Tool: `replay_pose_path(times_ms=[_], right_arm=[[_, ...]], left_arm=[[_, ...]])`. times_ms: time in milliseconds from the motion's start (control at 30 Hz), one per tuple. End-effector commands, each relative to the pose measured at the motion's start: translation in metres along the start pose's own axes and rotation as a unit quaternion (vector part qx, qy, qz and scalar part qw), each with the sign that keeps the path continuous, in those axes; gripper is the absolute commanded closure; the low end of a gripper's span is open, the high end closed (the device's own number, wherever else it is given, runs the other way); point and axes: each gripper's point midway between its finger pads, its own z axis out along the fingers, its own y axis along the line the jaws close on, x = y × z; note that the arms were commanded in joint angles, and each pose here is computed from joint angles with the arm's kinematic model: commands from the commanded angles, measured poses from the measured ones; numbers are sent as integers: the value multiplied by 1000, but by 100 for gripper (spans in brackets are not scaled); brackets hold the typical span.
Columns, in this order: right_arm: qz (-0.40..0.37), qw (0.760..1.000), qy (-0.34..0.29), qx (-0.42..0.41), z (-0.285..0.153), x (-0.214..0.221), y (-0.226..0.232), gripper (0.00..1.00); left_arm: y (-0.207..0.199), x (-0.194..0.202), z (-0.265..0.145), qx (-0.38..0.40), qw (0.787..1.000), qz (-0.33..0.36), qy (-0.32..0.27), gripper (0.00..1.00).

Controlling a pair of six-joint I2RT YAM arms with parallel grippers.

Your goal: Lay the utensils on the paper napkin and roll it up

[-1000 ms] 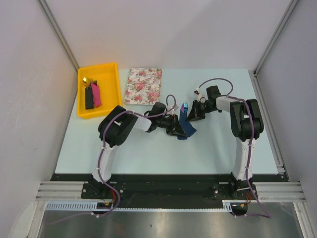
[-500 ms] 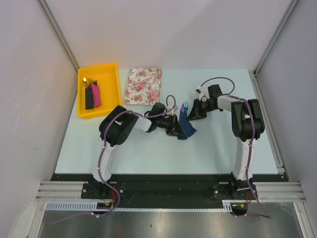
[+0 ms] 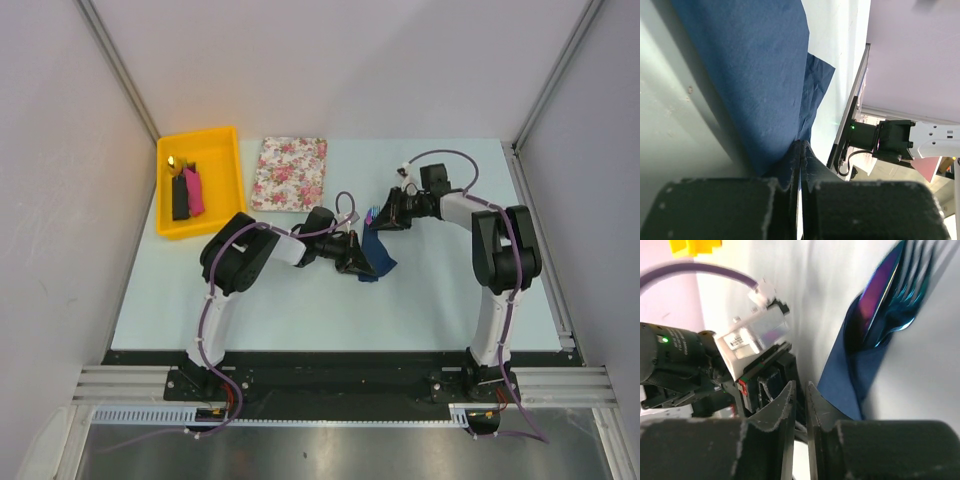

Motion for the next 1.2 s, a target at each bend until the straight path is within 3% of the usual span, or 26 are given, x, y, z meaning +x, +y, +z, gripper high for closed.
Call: replay_pose_path(times_ms=[0,300,467,733,867,1167], right_arm=[[51,998,12,-33,9,15,8,84],[108,992,63,12,29,71,-58,92],[106,991,72,45,29,80,-81,93],[96,991,74,53,30,80,-86,94],[93,992,71,54,30,77,-88,94],[86,992,67,57,29,72,-90,94]], left_arm=[[34,5,2,-45,999,-15,-5,100],[11,-4,-3,-15,999,26,-24,99],[-44,-11,-16,70,993,91,-34,90],[-113,-20,-32,185,975,110,-56,78],[-100,-22,-21,179,980,75,-53,79],[-17,-4,7,88,995,-18,-37,87]])
